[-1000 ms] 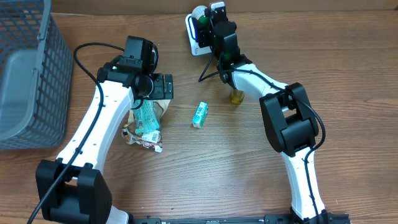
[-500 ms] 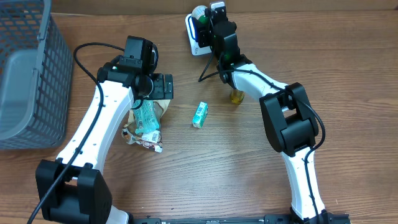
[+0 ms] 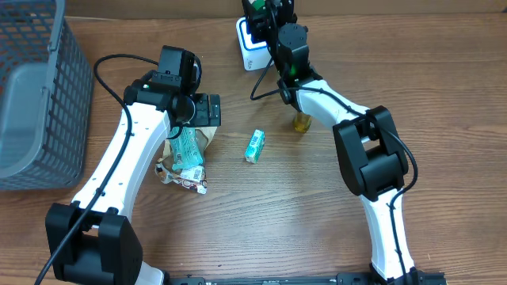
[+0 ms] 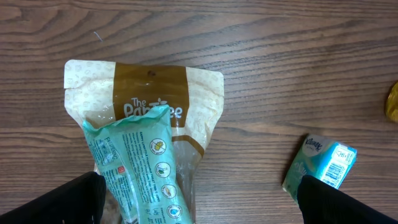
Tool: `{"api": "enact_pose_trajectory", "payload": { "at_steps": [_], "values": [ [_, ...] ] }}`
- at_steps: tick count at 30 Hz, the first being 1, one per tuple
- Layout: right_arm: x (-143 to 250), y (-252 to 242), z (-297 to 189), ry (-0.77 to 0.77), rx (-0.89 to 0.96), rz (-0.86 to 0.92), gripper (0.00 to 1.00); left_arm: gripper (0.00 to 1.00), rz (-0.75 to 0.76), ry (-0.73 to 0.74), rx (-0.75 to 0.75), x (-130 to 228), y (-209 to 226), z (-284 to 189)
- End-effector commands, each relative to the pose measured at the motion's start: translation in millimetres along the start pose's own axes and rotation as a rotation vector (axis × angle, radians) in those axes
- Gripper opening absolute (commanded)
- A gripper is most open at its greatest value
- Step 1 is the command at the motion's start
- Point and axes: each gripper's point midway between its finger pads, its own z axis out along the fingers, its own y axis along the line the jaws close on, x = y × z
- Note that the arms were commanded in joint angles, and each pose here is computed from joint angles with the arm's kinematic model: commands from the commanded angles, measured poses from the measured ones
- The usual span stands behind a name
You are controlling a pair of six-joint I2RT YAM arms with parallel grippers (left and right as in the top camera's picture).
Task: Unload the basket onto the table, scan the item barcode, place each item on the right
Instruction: 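Hold the jar's label in front of the white scanner, then carry the jar right and set it down on the table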
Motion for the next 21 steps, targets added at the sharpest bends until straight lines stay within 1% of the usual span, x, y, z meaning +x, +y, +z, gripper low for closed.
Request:
{"api": "enact_pose_trajectory", "payload": {
  "at_steps": [1,4,6,9,11,13,14,16,19,20,21],
  "values": [
    [-139,2,-20,-0.209,0.001,0.020,0.03,1.00,0.021,-0.018,0.011,-6,-5,-4],
    [-165,-12,-29,-0.194,0.028,0.014,0.03,1.00,0.021,-0.018,0.011,-6,-5,-4],
    [-175,-24,-36,-0.158,0.054,0.008,0.03,1.00,0.021,-0.018,0.011,-6,-5,-4],
    [-181,-46,-47,-0.073,0.101,-0.002,0.03,1.00,0.021,-0.018,0.011,-6,-5,-4],
    [-179,-66,-57,0.006,0.144,0.021,0.03,1.00,0.021,-0.018,0.011,-6,-5,-4],
    [-171,-90,-70,0.096,0.200,0.093,0.03,0.99,0.021,-0.018,0.011,-6,-5,-4],
    [-160,-109,-82,0.173,0.253,0.151,0.03,1.00,0.021,-0.018,0.012,-6,-5,-4],
    [-145,-129,-96,0.258,0.312,0.203,0.04,1.00,0.021,-0.018,0.011,-6,-5,-4],
    [-109,-164,-128,0.438,0.428,0.265,0.04,1.00,0.021,-0.018,0.011,-6,-5,-4],
    [-85,-182,-150,0.553,0.497,0.291,0.04,1.00,0.021,-0.018,0.011,-6,-5,-4],
    [-73,-190,-163,0.615,0.531,0.301,0.04,0.99,0.021,-0.018,0.011,-6,-5,-4]
  ]
}}
